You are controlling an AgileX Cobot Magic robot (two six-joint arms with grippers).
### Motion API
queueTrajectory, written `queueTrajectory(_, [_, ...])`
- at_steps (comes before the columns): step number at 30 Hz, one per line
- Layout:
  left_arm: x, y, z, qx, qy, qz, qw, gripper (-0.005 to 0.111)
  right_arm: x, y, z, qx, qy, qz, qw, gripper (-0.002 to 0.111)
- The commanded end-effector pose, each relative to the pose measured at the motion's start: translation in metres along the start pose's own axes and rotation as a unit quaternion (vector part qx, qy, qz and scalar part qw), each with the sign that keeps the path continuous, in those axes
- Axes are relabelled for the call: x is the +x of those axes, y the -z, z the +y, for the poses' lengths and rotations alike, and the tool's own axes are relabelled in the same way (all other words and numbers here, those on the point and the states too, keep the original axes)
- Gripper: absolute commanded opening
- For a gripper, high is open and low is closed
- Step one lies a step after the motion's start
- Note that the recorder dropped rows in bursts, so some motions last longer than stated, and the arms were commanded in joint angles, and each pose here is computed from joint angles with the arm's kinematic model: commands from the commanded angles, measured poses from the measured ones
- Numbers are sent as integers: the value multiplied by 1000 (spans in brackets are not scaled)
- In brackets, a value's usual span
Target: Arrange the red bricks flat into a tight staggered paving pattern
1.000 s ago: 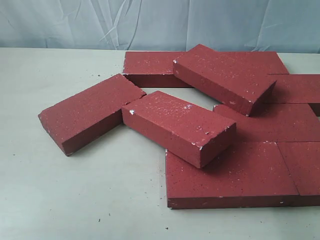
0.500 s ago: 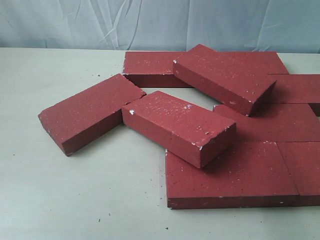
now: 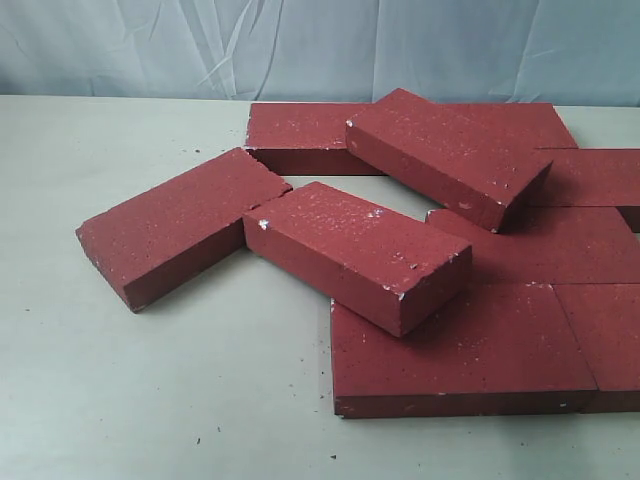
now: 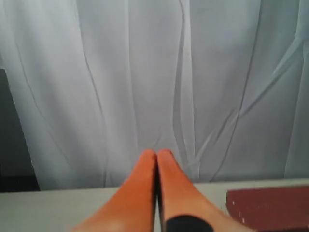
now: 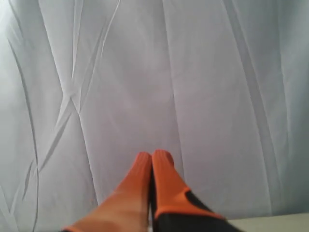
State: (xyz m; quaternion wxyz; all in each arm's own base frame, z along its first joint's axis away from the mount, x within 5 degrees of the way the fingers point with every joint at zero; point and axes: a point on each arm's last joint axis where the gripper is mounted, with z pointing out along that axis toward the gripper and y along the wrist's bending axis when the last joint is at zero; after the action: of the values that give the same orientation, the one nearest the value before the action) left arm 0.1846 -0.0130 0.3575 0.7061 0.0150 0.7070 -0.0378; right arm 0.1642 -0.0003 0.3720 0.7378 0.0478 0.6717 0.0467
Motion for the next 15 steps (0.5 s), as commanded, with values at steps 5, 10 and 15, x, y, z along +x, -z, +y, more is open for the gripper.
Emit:
queueTrajectory(5, [31, -45, -22, 44, -79, 172, 981, 0, 16, -44, -1, 4, 88, 181, 979, -1])
queueTrajectory(10, [49, -64, -39, 66, -123, 283, 949, 0, 36, -66, 4, -22, 136, 320, 937, -1])
queueTrajectory(15, [75, -81, -58, 103, -159, 376, 907, 0, 63, -79, 29, -96, 199, 445, 868, -1])
